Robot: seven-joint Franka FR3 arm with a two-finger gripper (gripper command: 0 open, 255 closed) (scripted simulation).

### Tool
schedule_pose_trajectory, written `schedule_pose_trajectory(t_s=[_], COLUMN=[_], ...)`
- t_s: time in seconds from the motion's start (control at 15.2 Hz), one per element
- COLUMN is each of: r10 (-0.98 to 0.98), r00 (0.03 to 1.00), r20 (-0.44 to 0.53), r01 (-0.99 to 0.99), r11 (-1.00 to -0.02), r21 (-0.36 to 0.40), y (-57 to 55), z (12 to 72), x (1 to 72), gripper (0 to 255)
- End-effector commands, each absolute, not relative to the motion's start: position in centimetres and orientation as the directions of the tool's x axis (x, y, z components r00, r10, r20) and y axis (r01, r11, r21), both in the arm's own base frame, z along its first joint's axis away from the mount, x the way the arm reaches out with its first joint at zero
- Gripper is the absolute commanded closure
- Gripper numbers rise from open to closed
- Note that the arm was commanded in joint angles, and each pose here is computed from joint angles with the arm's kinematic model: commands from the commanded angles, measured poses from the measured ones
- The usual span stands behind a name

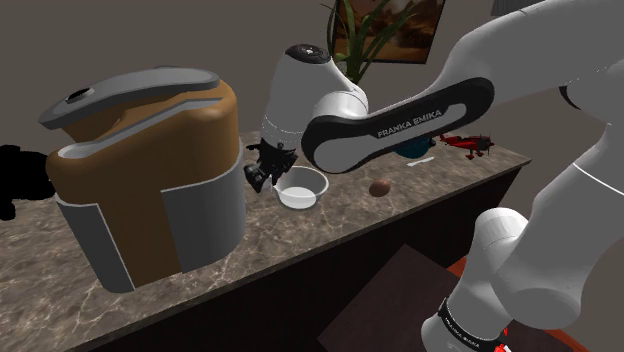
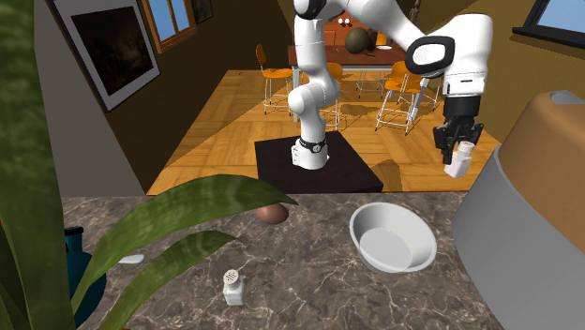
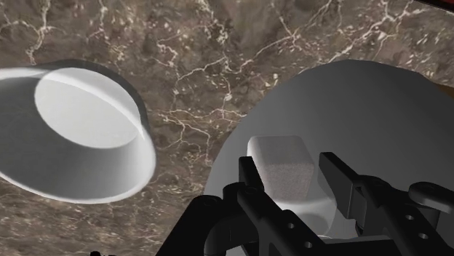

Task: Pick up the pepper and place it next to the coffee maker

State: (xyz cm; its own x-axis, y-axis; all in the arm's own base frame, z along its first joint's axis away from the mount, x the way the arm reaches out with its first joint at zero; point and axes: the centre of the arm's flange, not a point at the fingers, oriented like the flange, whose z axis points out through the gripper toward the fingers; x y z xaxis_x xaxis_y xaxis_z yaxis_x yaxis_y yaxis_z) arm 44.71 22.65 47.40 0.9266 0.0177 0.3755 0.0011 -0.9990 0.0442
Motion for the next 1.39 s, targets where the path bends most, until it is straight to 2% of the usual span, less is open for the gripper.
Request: schedule_pose_trajectory(t_s=[0.0,1.32], r10=[0.018,0.018], r00=[0.926,0.926], r20=[0.376,0.376], r01=[0.001,0.001], r11=[-0.999,-0.999], r21=[0.044,0.044], y=[22.6,22.6], z=[46.4,35.8], x=[44.7,44.7], gripper=[255,255])
